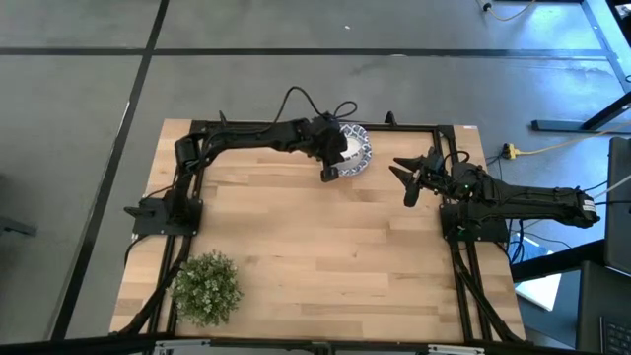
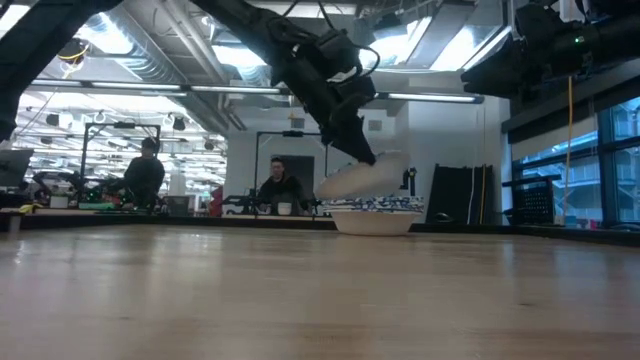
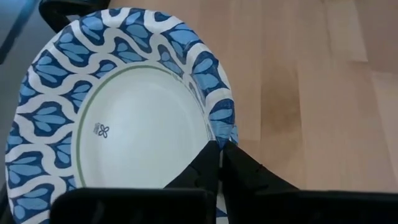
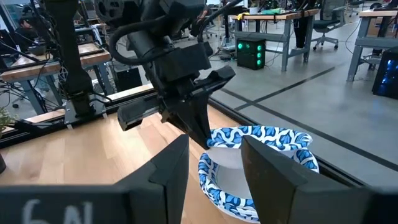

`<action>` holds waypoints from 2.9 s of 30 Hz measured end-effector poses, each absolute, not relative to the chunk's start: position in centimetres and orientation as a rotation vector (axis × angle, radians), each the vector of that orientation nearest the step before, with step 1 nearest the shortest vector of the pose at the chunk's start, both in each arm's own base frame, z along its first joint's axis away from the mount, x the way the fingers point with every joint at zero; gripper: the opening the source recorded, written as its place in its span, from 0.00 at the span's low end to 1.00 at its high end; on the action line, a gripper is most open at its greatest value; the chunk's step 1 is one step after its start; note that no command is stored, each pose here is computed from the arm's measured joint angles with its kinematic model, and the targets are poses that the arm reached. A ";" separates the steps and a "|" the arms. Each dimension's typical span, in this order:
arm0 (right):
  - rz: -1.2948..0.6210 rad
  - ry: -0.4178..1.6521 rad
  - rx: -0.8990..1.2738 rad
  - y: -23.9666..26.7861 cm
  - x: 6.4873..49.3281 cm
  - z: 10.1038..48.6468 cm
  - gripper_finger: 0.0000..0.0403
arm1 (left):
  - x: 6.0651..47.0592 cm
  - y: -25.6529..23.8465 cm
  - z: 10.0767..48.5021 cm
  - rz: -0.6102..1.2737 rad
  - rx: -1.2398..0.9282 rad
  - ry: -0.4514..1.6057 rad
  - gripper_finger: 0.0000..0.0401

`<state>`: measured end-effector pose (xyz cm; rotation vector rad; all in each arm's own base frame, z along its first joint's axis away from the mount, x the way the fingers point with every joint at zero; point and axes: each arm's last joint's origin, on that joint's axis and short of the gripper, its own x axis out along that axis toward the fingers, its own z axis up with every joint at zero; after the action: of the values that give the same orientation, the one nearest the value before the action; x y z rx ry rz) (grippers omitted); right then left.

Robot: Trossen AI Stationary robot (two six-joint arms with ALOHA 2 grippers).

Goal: Nest bowls inside each other
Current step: Stack the left bowl on the right bowls, then return to Home Position

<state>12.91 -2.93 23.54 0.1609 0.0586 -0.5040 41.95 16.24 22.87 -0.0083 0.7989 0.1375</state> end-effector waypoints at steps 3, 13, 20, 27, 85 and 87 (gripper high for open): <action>-0.504 0.059 0.161 -2.9 12.9 23.5 0.37 | 42.0 16.1 22.9 0.131 0.009 0.797 0.05; -0.504 0.059 0.161 -2.9 12.9 23.5 0.37 | 42.0 16.3 23.0 0.139 -0.008 0.787 0.11; -0.504 0.059 0.161 -2.9 12.9 23.5 0.37 | 42.0 16.3 23.0 0.152 -0.028 0.786 0.21; -0.503 0.059 0.161 -2.9 12.9 23.5 0.37 | 42.1 16.2 23.0 0.152 -0.030 0.786 0.31; -0.414 -0.111 -0.034 -2.8 10.6 25.7 0.37 | 15.5 7.3 27.5 0.128 -0.073 0.139 0.31; -0.419 -0.100 -0.038 -3.0 10.6 25.6 0.37 | 15.4 7.4 27.6 0.138 -0.075 0.130 0.31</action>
<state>10.61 -3.02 25.62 -0.0379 -0.1001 -0.4188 15.39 7.39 27.57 -0.0752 0.1298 0.1375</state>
